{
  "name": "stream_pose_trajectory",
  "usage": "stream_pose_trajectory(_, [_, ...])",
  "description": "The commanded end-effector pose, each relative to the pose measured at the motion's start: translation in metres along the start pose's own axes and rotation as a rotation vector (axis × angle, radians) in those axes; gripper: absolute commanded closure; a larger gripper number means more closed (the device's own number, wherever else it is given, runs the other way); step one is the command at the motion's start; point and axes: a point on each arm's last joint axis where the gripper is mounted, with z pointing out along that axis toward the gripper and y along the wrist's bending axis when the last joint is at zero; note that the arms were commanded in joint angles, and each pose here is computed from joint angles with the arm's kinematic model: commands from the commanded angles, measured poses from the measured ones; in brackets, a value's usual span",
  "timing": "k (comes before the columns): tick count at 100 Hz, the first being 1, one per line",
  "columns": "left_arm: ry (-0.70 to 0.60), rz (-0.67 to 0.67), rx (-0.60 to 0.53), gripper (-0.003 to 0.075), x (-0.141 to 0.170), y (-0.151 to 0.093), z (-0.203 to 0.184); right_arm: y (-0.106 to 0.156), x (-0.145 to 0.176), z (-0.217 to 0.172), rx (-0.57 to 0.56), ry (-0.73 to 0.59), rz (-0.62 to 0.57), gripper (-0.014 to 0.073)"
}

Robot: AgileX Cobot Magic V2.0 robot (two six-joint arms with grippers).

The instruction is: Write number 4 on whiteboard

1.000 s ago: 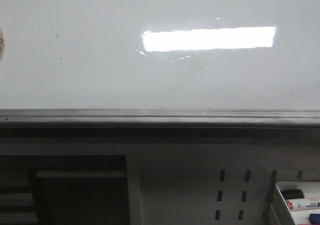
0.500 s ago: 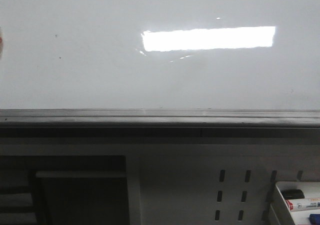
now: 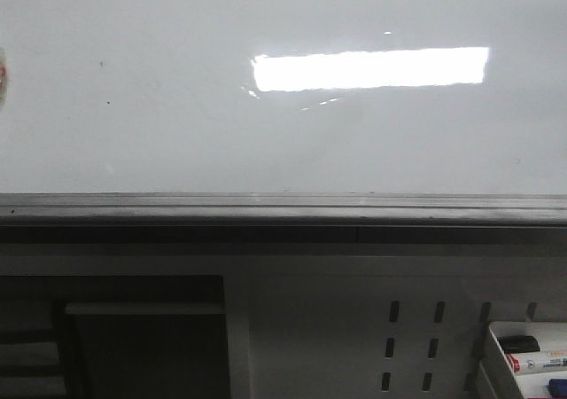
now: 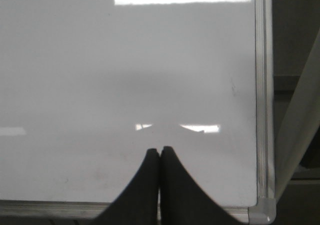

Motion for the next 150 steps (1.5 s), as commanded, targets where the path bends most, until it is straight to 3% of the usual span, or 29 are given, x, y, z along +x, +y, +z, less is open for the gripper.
stream_pose_trajectory(1, [-0.031,-0.015,0.000,0.0741,-0.012,0.000,0.006,0.000,-0.016,0.001,0.008,-0.069,-0.016,0.0666])
stream_pose_trajectory(53, [0.010,-0.022,0.000,0.0741,-0.011,0.000,0.017,0.000,-0.014,0.003,0.005,-0.056,-0.011,0.0665])
stream_pose_trajectory(65, [0.004,0.005,-0.015,0.0722,-0.012,0.001,0.017,0.000,-0.014,0.003,0.005,-0.056,-0.011,0.0574])
stream_pose_trajectory(72, [0.004,0.017,-0.022,0.0611,-0.012,0.002,0.017,0.000,-0.014,0.003,0.005,-0.056,-0.011,0.0436])
stream_pose_trajectory(87, [0.004,0.004,-0.014,0.0241,-0.012,0.001,0.017,0.000,-0.014,0.003,0.004,-0.058,-0.011,0.0157])
stream_pose_trajectory(94, [0.004,0.002,-0.013,0.0191,-0.012,0.001,0.017,0.000,-0.014,0.003,0.004,-0.058,-0.011,0.0129])
stream_pose_trajectory(133, [-0.036,-0.039,0.009,0.0260,-0.016,-0.001,0.017,0.000,-0.014,0.003,0.001,-0.058,-0.005,0.0129])
stream_pose_trajectory(150, [0.007,-0.046,0.051,0.0293,-0.013,-0.005,0.026,0.000,-0.014,0.003,-0.002,-0.057,0.000,0.0129])
